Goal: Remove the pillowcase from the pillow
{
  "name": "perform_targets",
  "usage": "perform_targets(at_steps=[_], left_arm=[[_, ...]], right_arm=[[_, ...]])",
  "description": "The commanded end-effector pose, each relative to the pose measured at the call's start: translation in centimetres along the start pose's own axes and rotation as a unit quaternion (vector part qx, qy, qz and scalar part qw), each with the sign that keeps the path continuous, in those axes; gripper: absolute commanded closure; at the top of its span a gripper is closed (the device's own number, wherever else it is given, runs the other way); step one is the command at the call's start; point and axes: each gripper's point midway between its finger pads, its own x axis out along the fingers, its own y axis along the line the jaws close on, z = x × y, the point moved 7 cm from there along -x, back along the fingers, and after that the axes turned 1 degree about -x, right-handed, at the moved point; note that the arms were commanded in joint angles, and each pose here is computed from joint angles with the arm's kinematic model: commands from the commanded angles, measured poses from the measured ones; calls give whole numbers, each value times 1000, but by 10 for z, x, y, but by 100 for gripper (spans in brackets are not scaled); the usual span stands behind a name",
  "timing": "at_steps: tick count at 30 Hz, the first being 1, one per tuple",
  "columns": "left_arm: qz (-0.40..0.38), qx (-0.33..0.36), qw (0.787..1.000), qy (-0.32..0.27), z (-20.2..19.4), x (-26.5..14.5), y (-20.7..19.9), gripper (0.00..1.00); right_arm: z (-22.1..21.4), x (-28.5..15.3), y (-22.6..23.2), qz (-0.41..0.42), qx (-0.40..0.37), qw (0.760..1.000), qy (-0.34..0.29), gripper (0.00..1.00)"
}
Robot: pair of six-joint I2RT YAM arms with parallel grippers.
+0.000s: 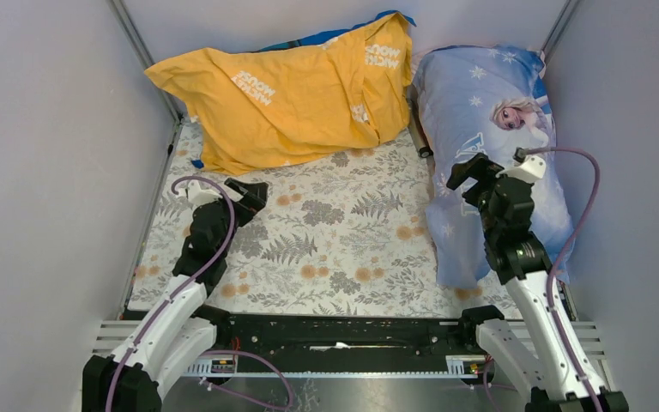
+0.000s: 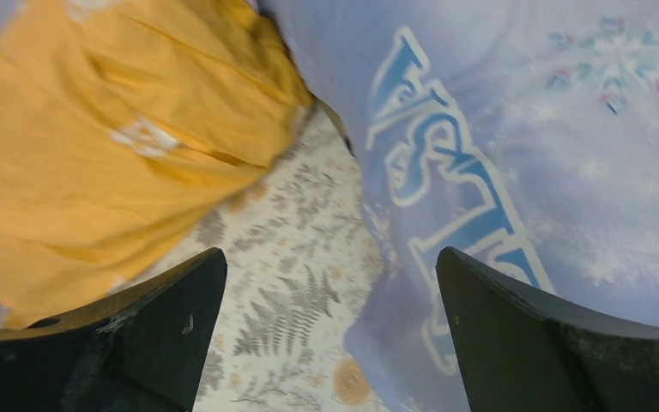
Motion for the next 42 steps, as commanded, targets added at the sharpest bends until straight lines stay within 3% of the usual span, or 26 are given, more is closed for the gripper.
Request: perform_targets(at_steps=[1,5,8,12,16,24,25,26,27,28,33,37,40,42], left_arm=[[-50,-12,999,6,1,2,-15,1],[-161,18,983,81,-29,1,-20,1],[-201,23,972,117,-43,5,-22,1],[-192,21,974,122,-53,12,-11,1],[-207,43,970,119,-61,10,-3,1],[-243,78,959,124,-70,3,2,1],[-248,76,957,129,-71,3,0,1],[-251,75,956,131,-72,3,0,1],[-253,74,955,134,-72,3,-1,1],[-256,74,954,135,-72,3,-1,1],[-270,80,950,132,-70,-1,-5,2],[-277,84,948,134,-71,-2,-7,2],[-290,84,943,140,-73,-2,-10,2],[-295,84,941,145,-75,-2,-11,2]], right_arm=[[3,11,-20,-93,-54,994,-3,0],[17,19,-32,-161,-114,980,-31,0],[19,29,-29,-166,-132,977,-15,0],[12,48,-20,-144,-149,978,22,0],[-2,76,-35,-201,-188,959,68,0],[-27,123,-78,-272,-146,941,137,0],[-29,124,-79,-274,-146,940,143,4],[-30,125,-77,-268,-144,941,146,34],[-29,123,-74,-252,-143,945,154,77],[-23,118,-68,-240,-139,948,155,98],[46,73,-27,-149,-116,980,69,100],[120,35,39,21,-98,995,20,100],[155,11,99,200,-52,978,12,100],[165,-5,144,351,-4,936,15,100]])
